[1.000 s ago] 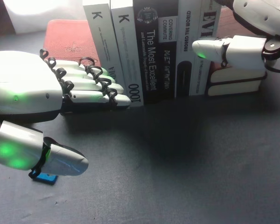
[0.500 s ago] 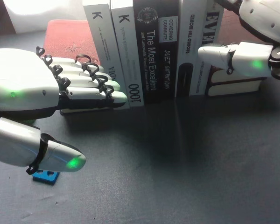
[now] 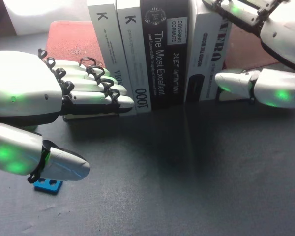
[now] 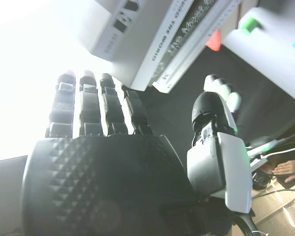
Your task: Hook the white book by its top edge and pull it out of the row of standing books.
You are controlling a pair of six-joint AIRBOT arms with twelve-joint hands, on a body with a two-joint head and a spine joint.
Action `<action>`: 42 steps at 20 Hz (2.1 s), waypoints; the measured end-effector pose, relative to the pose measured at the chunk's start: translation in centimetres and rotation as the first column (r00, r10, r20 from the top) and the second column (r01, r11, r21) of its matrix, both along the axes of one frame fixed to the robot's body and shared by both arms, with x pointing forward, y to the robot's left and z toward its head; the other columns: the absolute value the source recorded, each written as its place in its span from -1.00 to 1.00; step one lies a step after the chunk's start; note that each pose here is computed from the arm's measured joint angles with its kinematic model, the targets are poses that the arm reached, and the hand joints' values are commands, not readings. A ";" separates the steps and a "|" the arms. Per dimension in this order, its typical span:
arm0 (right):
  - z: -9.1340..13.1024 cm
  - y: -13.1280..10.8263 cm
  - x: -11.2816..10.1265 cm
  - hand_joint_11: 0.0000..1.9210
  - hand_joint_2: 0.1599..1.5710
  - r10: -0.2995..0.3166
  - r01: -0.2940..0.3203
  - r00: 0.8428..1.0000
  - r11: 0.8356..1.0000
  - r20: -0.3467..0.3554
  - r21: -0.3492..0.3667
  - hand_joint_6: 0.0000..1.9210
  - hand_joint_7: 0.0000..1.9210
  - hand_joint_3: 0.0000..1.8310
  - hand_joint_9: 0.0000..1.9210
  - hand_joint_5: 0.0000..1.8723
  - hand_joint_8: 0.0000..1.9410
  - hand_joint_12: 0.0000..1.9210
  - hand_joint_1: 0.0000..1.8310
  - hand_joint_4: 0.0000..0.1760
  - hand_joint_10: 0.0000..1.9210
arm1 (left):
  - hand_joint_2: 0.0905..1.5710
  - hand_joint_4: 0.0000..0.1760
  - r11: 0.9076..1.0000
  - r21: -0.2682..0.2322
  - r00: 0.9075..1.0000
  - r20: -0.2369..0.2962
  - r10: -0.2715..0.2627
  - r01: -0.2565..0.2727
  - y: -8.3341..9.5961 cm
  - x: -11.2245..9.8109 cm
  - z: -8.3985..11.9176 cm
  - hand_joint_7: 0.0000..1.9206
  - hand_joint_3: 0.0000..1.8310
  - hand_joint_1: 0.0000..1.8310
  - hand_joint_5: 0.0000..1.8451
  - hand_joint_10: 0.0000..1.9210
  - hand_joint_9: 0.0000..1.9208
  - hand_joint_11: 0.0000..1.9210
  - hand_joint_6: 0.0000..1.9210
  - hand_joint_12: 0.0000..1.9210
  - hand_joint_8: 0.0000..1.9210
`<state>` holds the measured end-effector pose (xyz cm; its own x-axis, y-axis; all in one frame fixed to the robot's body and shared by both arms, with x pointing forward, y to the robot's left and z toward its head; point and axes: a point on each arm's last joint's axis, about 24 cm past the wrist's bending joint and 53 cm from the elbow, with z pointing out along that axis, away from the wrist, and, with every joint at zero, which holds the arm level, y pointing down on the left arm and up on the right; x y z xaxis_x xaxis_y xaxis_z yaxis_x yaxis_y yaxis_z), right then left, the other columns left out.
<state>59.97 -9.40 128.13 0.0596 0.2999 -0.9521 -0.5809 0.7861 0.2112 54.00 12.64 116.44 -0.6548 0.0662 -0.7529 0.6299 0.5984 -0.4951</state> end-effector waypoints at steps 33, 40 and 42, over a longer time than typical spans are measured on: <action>-5.0 0.0 -6.3 -1.00 0.52 0.038 -0.061 0.983 0.990 -0.179 -0.128 -1.00 -0.99 -1.00 -1.00 -0.98 -1.00 -1.00 -1.00 -1.00 -1.00 | 0.58 -1.00 1.000 0.024 1.000 0.014 -0.005 0.005 0.8 0.4 -0.1 -1.00 -1.00 -1.00 -0.96 -1.00 -1.00 -1.00 -0.99 -1.00 -1.00; -5.6 0.0 -6.8 -1.00 0.52 0.043 -0.071 0.980 0.987 -0.192 -0.143 -0.99 -0.97 -1.00 -1.00 -0.96 -0.99 -1.00 -1.00 -1.00 -1.00 | 0.58 -1.00 1.000 0.022 1.000 0.013 -0.005 0.005 0.7 0.4 -0.1 -1.00 -1.00 -1.00 -1.00 -1.00 -1.00 -1.00 -1.00 -1.00 -1.00; -5.8 0.0 -6.9 -1.00 0.52 0.043 -0.072 0.980 0.986 -0.193 -0.148 -1.00 -0.98 -1.00 -1.00 -0.98 -1.00 -1.00 -1.00 -1.00 -1.00 | 0.58 -1.00 1.000 0.023 1.000 0.012 -0.007 0.006 0.7 0.4 -0.1 -1.00 -1.00 -1.00 -0.99 -1.00 -1.00 -1.00 -1.00 -1.00 -1.00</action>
